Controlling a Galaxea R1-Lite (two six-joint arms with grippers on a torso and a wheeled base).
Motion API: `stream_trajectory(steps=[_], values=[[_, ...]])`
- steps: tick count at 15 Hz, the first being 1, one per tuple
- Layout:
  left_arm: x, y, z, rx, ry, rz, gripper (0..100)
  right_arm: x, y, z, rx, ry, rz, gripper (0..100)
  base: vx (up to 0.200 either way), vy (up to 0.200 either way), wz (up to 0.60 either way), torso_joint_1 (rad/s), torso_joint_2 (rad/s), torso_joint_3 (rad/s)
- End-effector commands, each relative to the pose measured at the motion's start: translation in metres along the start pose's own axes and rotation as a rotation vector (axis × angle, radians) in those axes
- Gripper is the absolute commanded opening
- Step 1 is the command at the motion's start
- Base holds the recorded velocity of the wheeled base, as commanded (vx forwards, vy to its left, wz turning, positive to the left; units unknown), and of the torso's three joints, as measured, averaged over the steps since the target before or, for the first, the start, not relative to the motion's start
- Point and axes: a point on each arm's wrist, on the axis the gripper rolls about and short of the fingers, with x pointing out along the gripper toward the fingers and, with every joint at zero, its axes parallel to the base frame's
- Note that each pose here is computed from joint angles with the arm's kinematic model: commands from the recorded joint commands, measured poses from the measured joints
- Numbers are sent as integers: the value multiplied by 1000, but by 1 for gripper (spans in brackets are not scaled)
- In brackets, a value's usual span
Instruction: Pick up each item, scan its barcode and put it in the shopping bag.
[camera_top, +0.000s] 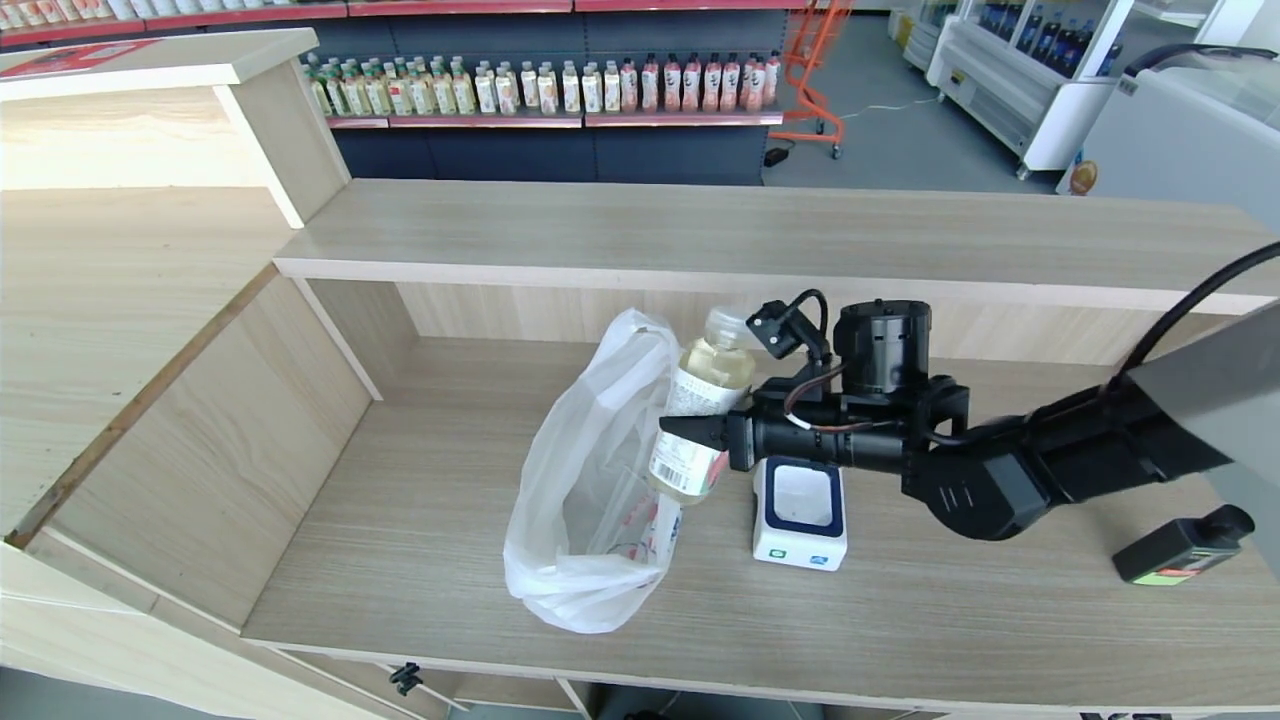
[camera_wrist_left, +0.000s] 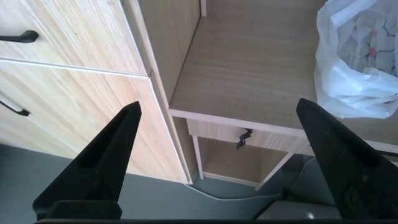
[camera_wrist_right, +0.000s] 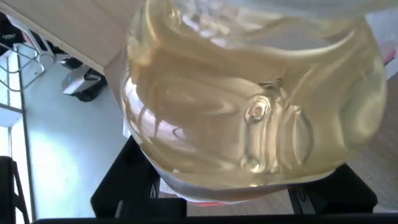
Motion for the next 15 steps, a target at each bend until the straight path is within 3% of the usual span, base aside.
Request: stream_trajectory(steps=[1,5,9,12,15], values=[[0,0,0,1,0,-1,100,35,-3,-36,-67,74,36,0,0,0,0,0,0,0],[0,0,0,1,0,1,100,73,1,-57,-219,61,85,0,0,0,0,0,0,0],[0,0,0,1,0,1,100,107,8,-69,-317,-25,93,0,0,0,0,0,0,0],[0,0,0,0,0,1,100,112,3,-83,-444,-12,69,0,0,0,0,0,0,0],[0,0,0,0,0,1,100,113,-1,-91,-492,-65,52,0,0,0,0,0,0,0]])
